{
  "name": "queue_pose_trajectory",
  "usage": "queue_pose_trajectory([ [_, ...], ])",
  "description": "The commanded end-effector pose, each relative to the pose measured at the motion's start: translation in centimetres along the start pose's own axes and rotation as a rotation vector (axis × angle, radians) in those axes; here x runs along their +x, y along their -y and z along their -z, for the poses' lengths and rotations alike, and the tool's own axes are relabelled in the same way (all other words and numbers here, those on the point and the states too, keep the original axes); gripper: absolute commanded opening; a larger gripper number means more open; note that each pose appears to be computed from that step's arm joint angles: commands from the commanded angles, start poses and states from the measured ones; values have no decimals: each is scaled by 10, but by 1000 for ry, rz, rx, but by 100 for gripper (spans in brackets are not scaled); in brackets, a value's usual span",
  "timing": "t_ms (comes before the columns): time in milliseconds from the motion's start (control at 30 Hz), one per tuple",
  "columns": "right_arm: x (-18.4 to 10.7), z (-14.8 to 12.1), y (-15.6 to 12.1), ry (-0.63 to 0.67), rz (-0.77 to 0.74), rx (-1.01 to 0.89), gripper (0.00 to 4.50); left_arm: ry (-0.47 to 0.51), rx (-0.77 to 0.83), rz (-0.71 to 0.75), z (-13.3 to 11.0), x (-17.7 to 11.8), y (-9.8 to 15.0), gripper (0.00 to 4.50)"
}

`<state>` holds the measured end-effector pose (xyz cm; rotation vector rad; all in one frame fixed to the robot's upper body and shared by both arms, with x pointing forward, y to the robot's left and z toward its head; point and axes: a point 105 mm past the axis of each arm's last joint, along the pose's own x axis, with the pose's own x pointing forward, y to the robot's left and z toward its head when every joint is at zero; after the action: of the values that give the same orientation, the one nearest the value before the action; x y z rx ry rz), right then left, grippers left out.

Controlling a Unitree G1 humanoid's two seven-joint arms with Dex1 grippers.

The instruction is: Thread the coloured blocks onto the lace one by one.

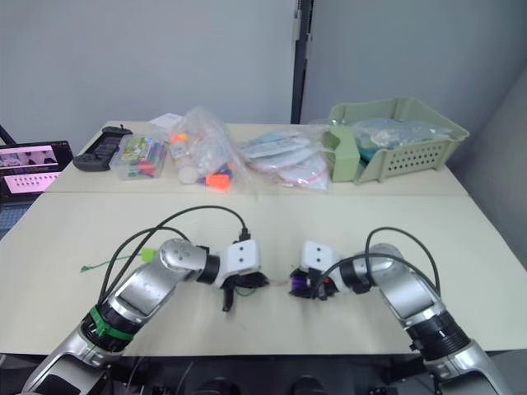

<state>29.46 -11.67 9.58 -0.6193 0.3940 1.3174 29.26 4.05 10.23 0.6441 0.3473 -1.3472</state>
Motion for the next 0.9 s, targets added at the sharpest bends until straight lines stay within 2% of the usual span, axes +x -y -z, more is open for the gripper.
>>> queue_pose_trajectory([
  [33,-1,9,5,-51,37,19,138,11,28,11,-11,1,3,0],
  [167,-1,8,4,-49,38,19,138,-15,11,6,-7,2,3,0],
  [533,3,7,-2,-46,30,26,138,45,24,5,-21,6,2,0],
  [900,2,10,-5,-55,27,32,138,42,22,-11,-20,1,1,0],
])
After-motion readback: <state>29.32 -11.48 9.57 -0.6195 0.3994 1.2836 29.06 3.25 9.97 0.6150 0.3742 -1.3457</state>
